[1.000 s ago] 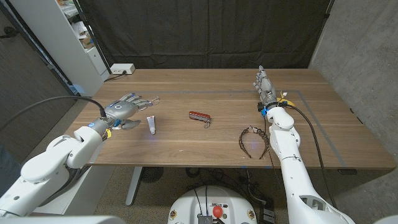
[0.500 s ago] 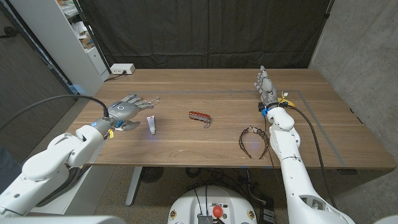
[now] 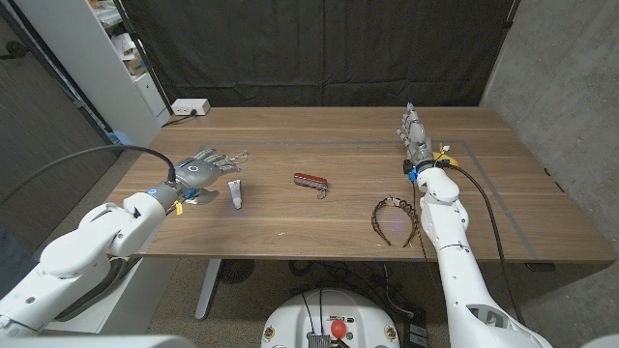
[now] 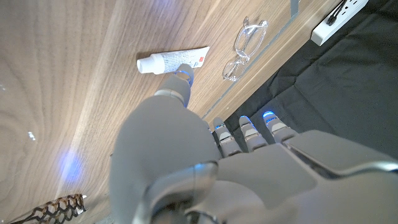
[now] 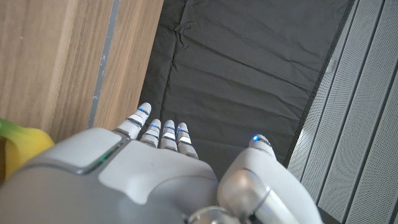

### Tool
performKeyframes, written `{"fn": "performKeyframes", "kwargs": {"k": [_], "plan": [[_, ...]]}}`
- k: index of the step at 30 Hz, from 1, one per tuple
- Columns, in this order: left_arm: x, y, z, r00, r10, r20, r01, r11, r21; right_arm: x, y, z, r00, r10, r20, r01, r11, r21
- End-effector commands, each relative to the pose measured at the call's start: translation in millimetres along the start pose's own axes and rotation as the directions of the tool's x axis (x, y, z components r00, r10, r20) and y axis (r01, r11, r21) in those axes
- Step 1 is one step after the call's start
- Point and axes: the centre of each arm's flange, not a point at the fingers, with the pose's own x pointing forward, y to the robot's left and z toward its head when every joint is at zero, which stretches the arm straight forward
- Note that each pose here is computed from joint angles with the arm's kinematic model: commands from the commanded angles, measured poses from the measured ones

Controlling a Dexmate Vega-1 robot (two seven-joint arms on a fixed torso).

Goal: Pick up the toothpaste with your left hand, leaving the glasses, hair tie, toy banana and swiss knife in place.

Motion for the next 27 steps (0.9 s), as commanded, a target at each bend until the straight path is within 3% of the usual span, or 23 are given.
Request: {"fn": "performKeyframes", "kwargs": {"k": [1, 12, 27], "plan": [[2.7, 1.2, 3.1, 1.0, -0.027, -0.004, 0.027, 0.999, 0.033, 4.9, -1.8, -5.8, 1.0, 0.004, -0.008, -0.004, 1.0, 0.009], [8.2, -2.1, 9.1, 1.0, -0.019, -0.001, 0.019, 0.997, 0.072, 7.5, -5.3, -5.4, 1.0, 0.002, -0.001, -0.002, 1.0, 0.016], [25.6, -24.6, 19.8, 0.997, -0.051, 0.05, 0.048, 0.998, 0.045, 4.6, -9.6, -1.1, 1.0, -0.008, 0.008, 0.008, 1.0, 0.013]]}}
